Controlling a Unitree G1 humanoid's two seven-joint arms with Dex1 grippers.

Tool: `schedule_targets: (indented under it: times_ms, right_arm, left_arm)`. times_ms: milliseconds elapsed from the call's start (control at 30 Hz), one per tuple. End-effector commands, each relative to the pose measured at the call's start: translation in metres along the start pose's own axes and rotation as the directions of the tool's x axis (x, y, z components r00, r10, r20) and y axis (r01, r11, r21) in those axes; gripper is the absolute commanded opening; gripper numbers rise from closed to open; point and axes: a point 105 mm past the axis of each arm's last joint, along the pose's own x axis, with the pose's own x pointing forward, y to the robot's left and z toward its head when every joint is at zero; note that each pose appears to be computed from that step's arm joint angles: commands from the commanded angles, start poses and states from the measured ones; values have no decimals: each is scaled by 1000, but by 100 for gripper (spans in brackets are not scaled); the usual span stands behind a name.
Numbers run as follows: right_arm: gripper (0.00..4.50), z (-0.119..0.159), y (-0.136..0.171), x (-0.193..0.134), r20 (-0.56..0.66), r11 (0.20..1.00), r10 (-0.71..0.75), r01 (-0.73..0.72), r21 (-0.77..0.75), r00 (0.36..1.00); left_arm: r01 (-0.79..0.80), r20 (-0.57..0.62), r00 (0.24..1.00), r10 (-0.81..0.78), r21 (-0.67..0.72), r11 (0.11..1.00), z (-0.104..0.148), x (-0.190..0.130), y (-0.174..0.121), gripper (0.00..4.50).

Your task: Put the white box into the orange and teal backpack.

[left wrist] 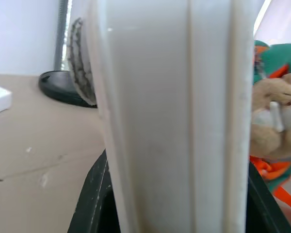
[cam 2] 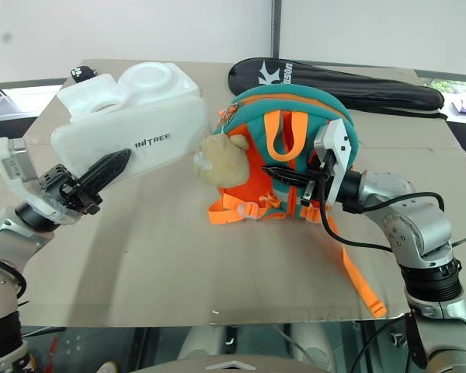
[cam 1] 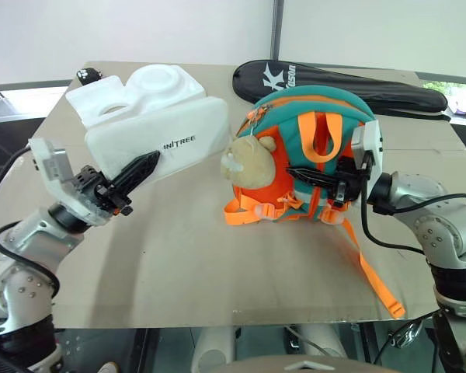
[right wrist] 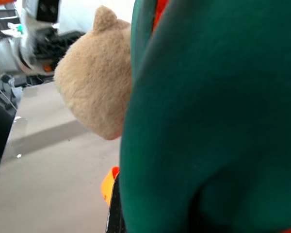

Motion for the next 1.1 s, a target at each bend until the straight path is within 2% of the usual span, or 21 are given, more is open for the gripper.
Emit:
schedule_targets:
  times_ms: [33, 267, 500, 667, 800, 900, 1000, 1067, 1100]
  right_arm:
    - [7, 19, -8, -8, 34, 996, -50, 52, -70, 998]
    - [7, 25, -11, -5, 34, 994, -68, 70, -79, 997]
    - [7, 31, -6, -2, 43, 994, -59, 63, -86, 997]
    - [7, 34, 4, 0, 45, 996, -19, 22, -83, 999]
    - [7, 32, 12, 2, 47, 998, 4, -1, -69, 999]
    - [7, 29, 14, 2, 44, 998, 5, -3, -62, 999]
    - [7, 23, 13, -1, 37, 999, -14, 16, -49, 999]
    - [0, 22, 11, -3, 42, 999, -28, 30, -39, 999]
    - [0, 20, 10, -5, 42, 999, -39, 40, -33, 998]
  left_arm:
    - [121, 11, 992, -122, 75, 990, 22, 3, -27, 113]
    - [234, -57, 971, -231, 59, 970, 12, 7, -45, 113]
    - [328, -152, 939, -309, 121, 937, -4, 23, -51, 113]
    - [404, -251, 901, -353, 189, 895, -27, 66, -61, 113]
    - [394, -319, 895, -312, 234, 889, -46, 111, -64, 113]
    - [391, -352, 891, -289, 266, 881, -58, 132, -65, 113]
    - [445, -398, 850, -344, 194, 874, -73, 144, -77, 113]
    - [413, -387, 864, -323, 176, 894, -75, 148, -74, 214]
    - [413, -376, 869, -320, 199, 888, -71, 146, -72, 233]
